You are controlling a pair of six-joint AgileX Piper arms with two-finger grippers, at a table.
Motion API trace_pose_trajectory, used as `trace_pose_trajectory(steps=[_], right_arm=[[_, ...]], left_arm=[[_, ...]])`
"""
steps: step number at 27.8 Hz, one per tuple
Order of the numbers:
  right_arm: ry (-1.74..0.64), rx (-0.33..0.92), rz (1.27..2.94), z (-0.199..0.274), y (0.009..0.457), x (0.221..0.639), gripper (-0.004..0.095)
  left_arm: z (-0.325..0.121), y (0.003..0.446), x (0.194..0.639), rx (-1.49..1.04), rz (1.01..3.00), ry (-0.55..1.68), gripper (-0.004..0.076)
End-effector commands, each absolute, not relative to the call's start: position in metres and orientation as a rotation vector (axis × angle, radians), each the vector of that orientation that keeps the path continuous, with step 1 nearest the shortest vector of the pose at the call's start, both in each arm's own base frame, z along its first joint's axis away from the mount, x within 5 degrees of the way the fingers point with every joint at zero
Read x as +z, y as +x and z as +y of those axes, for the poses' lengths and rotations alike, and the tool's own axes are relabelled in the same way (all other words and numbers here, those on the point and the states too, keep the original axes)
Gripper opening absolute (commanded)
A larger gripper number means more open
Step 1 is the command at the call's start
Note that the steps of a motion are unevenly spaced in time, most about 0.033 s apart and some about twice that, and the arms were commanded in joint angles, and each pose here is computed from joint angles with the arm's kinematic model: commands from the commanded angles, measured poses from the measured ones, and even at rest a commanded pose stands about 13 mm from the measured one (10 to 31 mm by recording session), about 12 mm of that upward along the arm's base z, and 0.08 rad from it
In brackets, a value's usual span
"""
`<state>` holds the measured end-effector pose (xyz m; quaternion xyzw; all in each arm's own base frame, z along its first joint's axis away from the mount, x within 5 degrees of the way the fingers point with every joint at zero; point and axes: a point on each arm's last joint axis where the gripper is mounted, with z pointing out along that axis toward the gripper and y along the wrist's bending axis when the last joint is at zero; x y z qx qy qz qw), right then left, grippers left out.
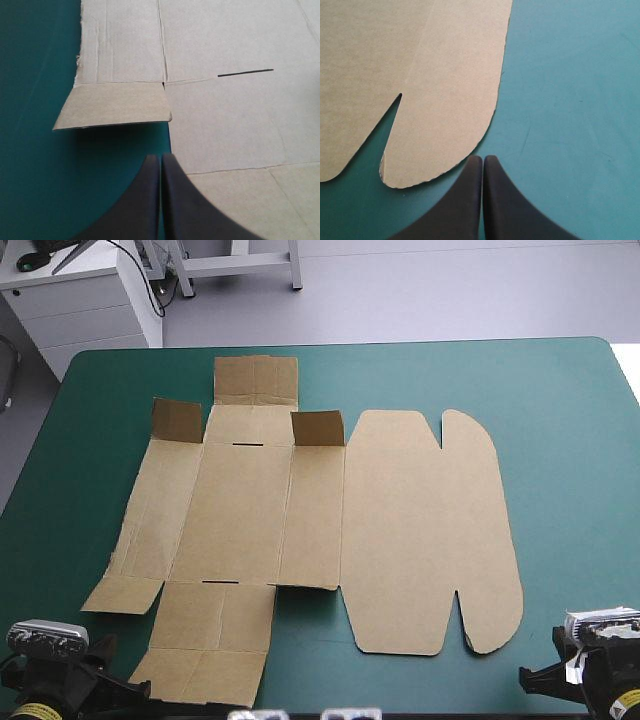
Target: Fold the box
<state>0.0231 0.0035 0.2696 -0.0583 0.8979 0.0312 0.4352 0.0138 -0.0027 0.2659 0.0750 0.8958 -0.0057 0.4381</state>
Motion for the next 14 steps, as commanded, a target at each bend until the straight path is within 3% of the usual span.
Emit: trace_pose_trajectory(steps=[1, 14], right_arm=[[-0.137, 0.065, 2.17, 0.003, 0.026, 0.28, -0.0004], [-0.137, 0.065, 2.17, 0.003, 0.026, 0.28, -0.0004]], left_arm=[[-0.003, 0.018, 0.277, -0.023, 2.161, 0.179, -0.0008], [-0.004, 0.034, 0.294, -0.015, 2.223, 0.196, -0.0008]])
